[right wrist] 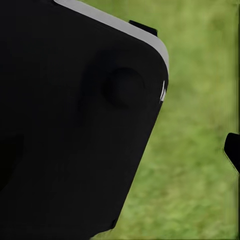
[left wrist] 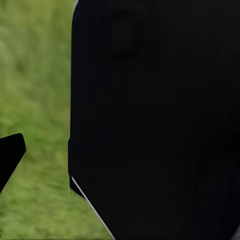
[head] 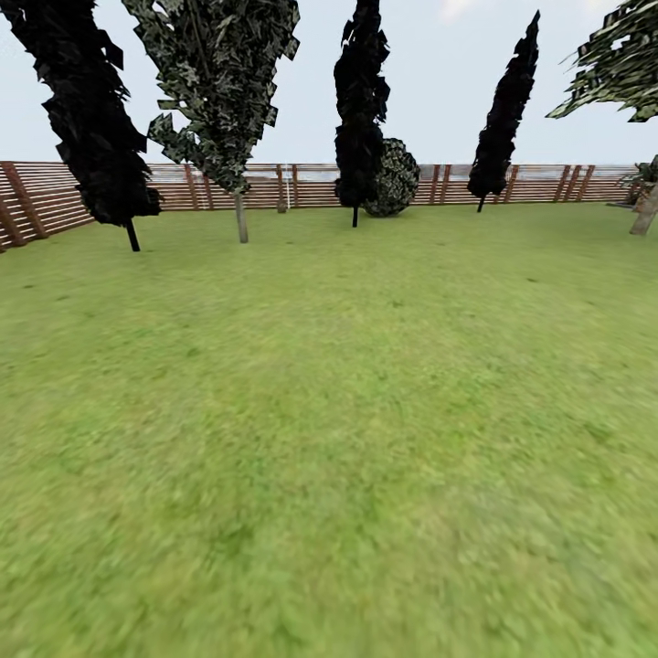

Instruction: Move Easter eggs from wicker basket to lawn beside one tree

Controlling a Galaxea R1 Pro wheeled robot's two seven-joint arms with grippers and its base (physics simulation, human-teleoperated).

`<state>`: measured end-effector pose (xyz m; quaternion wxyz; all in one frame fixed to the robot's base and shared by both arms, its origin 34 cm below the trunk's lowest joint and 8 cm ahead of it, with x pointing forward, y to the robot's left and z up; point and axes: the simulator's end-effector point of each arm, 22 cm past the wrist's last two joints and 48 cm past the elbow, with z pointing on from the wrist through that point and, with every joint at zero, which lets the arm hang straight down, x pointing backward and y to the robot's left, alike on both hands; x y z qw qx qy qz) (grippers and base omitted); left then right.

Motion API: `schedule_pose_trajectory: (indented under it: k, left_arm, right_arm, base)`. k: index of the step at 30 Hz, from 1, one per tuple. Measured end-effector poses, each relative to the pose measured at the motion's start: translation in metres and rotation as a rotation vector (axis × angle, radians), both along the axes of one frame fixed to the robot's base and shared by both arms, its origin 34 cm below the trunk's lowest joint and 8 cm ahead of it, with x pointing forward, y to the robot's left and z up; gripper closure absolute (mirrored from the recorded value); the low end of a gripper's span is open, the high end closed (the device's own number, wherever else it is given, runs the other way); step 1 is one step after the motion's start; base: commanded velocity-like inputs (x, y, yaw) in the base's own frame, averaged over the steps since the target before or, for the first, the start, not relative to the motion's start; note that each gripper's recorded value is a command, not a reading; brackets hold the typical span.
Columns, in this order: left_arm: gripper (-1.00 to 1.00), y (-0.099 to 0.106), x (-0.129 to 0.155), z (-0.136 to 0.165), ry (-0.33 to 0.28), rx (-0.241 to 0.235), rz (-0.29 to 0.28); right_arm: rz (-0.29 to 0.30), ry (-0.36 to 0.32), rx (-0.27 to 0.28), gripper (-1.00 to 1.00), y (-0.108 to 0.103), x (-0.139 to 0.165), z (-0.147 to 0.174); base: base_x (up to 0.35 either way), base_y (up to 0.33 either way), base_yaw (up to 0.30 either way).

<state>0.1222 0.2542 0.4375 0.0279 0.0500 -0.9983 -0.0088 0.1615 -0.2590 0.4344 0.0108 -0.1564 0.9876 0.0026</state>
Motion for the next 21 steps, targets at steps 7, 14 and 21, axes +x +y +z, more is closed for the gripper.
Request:
schedule_pose_trajectory:
  k: [7, 14, 21]
  left_arm:
    - [-1.0, 0.0001, -0.0004, 0.0, 0.001, 0.0, 0.0]
    - [-1.0, -0.0001, -0.0008, 0.0001, 0.002, 0.0, 0.0]
    - [-1.0, -0.0001, -0.0009, 0.0001, 0.002, 0.0, 0.0]
  right_arm:
    - [-0.011, 0.001, 0.004, -1.0, 0.0019, -0.0003, 0.0]
    - [-0.004, 0.001, -0.003, -1.0, -0.0039, -0.0004, 0.0001]
    - [0.002, 0.001, -0.004, -1.0, -0.0047, -0.0007, 0.0001]
  base:
    - [0.327, 0.0, 0.0]
    - [0.327, 0.0, 0.0]
    - [0.327, 0.0, 0.0]
